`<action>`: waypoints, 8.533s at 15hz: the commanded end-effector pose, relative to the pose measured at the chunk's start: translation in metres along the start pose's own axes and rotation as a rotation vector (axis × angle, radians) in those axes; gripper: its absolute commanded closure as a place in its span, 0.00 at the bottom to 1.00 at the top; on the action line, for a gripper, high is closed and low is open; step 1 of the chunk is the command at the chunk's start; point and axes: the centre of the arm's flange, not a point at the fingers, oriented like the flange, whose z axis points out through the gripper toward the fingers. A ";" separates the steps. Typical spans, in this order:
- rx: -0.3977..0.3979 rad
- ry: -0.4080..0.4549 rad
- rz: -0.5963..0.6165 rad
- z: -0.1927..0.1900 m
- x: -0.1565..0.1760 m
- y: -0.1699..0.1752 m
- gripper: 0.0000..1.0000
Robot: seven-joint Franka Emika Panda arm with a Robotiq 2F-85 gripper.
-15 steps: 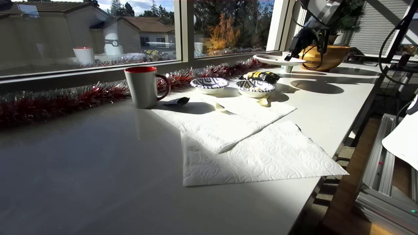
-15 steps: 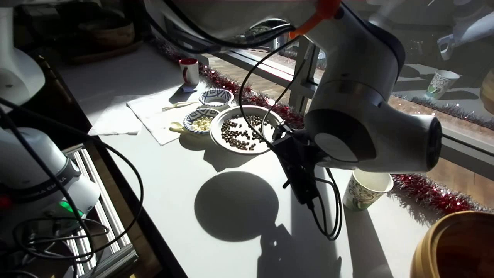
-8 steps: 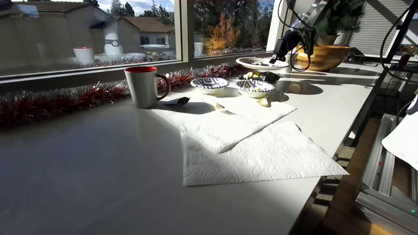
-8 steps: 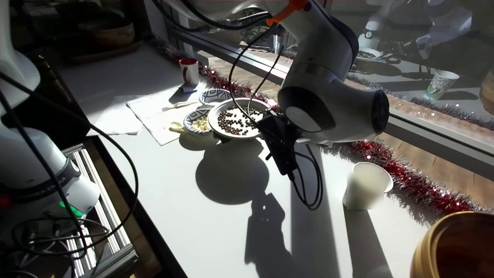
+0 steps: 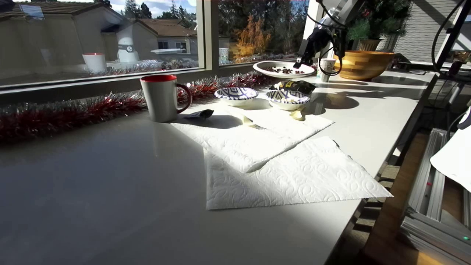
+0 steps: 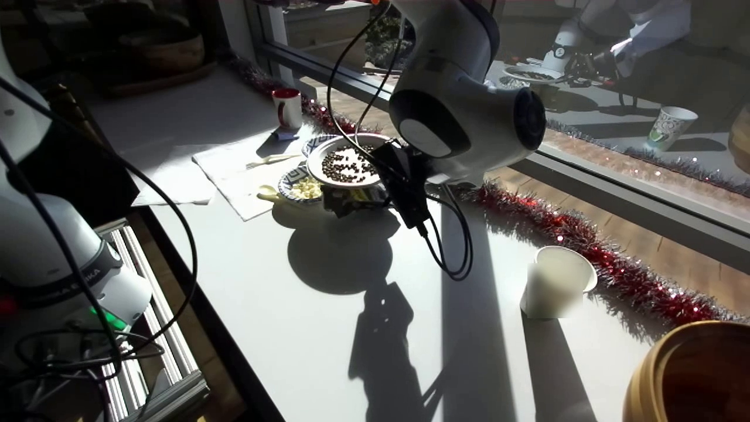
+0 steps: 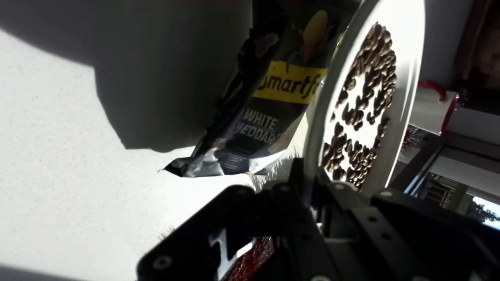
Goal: Pour the beans on the plate into the bowl
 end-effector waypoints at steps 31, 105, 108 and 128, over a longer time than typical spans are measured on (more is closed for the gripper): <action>-0.244 0.047 -0.064 0.064 0.057 -0.097 0.99; -0.791 0.163 -0.345 0.109 0.057 -0.275 0.99; -0.801 0.164 -0.353 0.111 0.057 -0.279 0.99; -0.875 0.148 -0.397 0.121 0.052 -0.298 0.99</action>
